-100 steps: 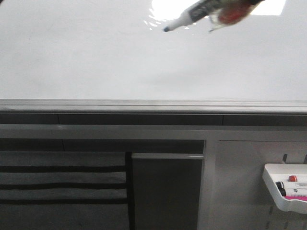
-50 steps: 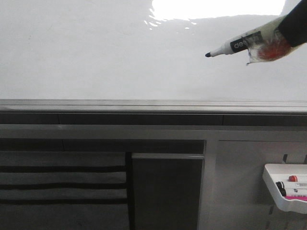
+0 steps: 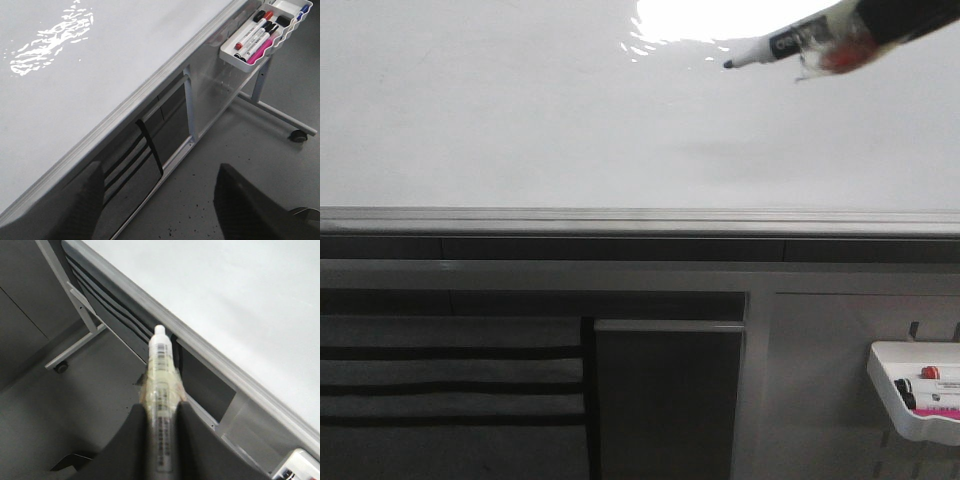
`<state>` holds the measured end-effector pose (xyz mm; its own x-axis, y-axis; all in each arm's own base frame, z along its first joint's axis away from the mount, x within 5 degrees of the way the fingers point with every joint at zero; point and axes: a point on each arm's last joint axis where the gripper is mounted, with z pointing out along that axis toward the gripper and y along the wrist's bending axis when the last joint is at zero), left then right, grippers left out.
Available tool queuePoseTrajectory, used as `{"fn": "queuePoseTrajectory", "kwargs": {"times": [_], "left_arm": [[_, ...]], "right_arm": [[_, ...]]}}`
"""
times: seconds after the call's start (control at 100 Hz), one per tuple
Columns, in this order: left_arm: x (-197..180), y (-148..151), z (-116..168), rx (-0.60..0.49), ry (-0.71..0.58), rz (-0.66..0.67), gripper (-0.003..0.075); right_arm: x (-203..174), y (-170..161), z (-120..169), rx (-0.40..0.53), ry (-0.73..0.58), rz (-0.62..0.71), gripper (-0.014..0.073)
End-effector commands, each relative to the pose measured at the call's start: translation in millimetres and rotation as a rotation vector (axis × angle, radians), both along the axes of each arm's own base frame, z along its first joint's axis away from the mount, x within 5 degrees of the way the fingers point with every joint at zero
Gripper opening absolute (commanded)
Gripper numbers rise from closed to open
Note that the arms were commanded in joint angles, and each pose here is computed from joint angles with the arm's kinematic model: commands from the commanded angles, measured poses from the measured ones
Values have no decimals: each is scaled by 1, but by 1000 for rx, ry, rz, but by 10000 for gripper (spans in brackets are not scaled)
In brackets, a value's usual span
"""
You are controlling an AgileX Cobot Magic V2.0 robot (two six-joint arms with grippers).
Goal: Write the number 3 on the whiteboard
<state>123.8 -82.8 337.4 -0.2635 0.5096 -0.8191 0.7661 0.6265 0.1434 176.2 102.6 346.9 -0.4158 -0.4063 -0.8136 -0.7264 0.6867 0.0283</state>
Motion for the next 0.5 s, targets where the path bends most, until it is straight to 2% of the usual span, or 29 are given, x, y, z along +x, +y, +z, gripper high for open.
{"fn": "queuePoseTrajectory", "kwargs": {"times": [0.0, 0.19, 0.27, 0.49], "left_arm": [[3, 0, 13, -72, -47, 36, 441], [3, 0, 13, -72, -47, 36, 441], [3, 0, 13, -72, -47, 36, 441], [3, 0, 13, -72, -48, 37, 441]], "right_arm": [[20, 7, 25, 49, -34, -17, 8], [64, 23, 35, -7, -11, -9, 8], [77, 29, 31, -46, -16, -9, 8], [102, 46, 21, -70, -27, -1, 8]]}}
